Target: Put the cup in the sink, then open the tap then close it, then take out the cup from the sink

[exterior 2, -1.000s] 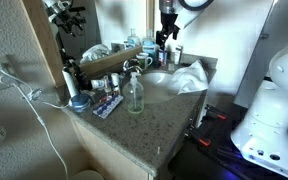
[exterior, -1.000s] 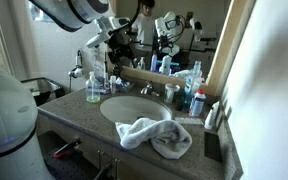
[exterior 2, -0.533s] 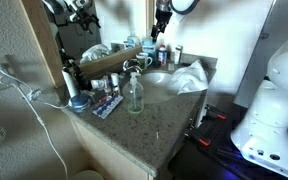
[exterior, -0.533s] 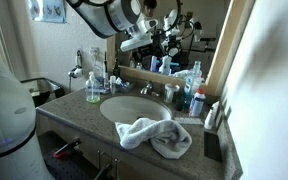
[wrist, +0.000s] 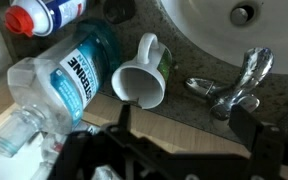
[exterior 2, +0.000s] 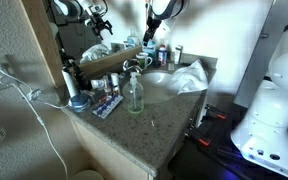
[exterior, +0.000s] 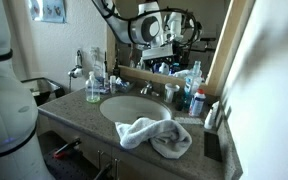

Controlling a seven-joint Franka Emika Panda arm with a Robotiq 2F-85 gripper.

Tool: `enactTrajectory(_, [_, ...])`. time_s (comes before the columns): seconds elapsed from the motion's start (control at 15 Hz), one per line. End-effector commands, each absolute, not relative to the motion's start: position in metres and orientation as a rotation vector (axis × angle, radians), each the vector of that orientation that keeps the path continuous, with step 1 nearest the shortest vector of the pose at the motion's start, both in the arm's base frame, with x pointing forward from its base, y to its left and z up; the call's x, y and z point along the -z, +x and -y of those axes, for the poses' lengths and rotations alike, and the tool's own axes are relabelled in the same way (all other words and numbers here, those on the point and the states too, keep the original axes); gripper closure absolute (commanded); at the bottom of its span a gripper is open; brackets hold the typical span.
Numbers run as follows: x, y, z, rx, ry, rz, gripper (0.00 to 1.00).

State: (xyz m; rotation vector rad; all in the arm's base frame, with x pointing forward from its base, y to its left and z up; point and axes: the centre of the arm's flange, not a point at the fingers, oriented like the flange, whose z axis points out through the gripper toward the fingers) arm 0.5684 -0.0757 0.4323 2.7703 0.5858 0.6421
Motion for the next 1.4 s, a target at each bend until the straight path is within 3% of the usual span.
enactTrajectory(0.0, [-0.426, 0.603, 0.095, -0.627, 2.794, -0.651, 0.0])
enactTrajectory(1.33, [-0.341, 0.66, 0.115, -0.586, 2.886, -0.76, 0.0])
